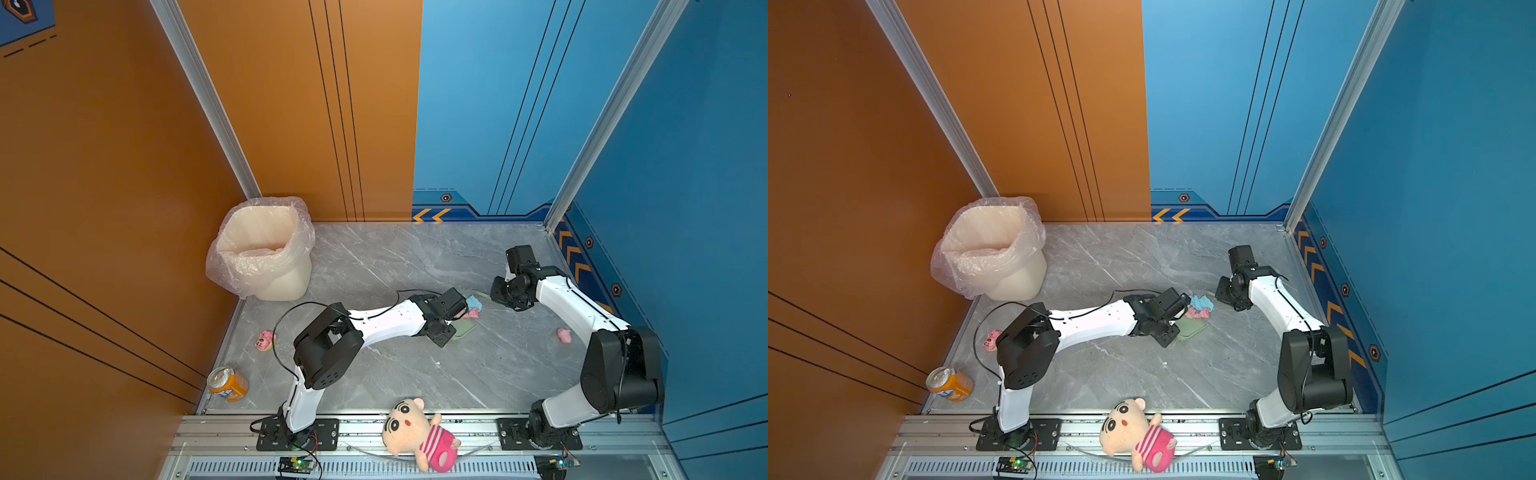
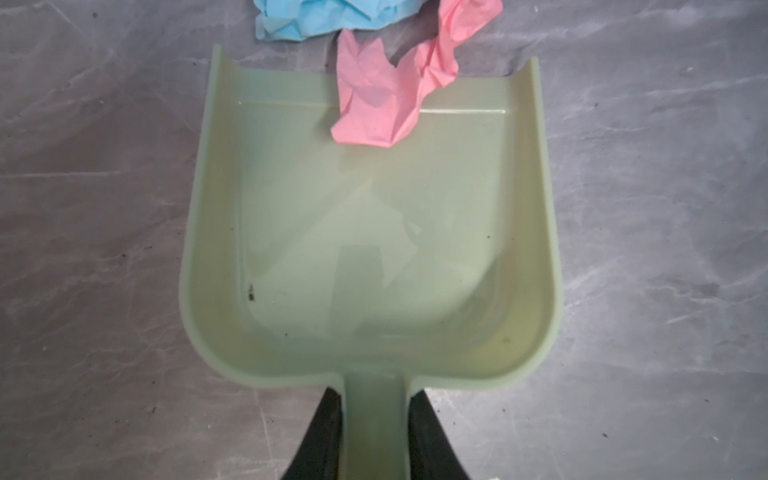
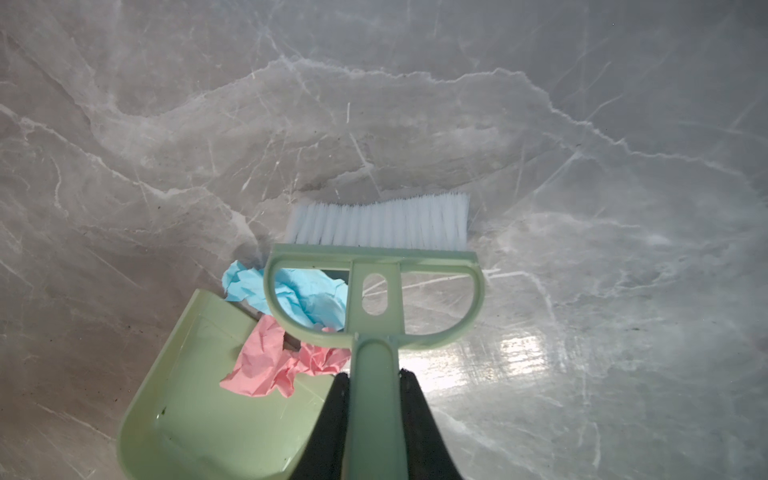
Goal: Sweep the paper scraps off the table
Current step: 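Sweep the scraps into the dustpan held by the left gripper with the right brush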
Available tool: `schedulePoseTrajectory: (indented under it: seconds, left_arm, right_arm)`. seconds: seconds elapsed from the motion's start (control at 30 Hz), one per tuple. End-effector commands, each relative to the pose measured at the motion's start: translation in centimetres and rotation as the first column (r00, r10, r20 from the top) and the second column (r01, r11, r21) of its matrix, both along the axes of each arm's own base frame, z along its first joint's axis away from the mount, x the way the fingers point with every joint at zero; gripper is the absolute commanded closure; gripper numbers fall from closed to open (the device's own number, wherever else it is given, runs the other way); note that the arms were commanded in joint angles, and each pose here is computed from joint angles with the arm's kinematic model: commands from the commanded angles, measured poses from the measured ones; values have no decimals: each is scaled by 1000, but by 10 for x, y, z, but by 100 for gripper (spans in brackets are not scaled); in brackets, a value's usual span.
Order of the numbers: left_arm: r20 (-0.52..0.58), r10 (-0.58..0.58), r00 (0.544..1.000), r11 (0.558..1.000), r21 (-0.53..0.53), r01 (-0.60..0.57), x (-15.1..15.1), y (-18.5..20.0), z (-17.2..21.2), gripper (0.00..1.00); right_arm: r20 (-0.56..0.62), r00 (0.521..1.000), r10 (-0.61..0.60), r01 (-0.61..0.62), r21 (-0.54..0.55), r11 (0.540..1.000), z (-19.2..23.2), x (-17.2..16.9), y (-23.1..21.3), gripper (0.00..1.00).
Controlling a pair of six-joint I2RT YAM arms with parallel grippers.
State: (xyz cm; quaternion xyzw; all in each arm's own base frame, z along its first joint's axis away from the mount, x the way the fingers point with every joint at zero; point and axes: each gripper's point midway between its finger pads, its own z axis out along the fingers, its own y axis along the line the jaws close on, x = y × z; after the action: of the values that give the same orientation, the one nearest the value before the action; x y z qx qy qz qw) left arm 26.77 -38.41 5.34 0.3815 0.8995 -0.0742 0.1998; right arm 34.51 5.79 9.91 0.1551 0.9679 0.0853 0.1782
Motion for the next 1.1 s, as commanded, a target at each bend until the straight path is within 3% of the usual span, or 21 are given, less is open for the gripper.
schedulePoseTrajectory:
  seconds: [0.0,0.5,1.07]
  left_arm:
    - [-11,-20,1000,1000,-8,19,-1,-8,-1,86]
    - [-12,1,1000,1000,-1,-1,3,-3,-3,86]
    - [23,28,999,999,-42,-27,9,-2,-9,87]
  right_arm:
    - [-66,995,73,-72,12,997,-9,-27,14,100]
    - [-124,942,313,-302,102,948,0,-65,67,100]
    - [-54,972,229,-225,70,972,18,-45,48,100]
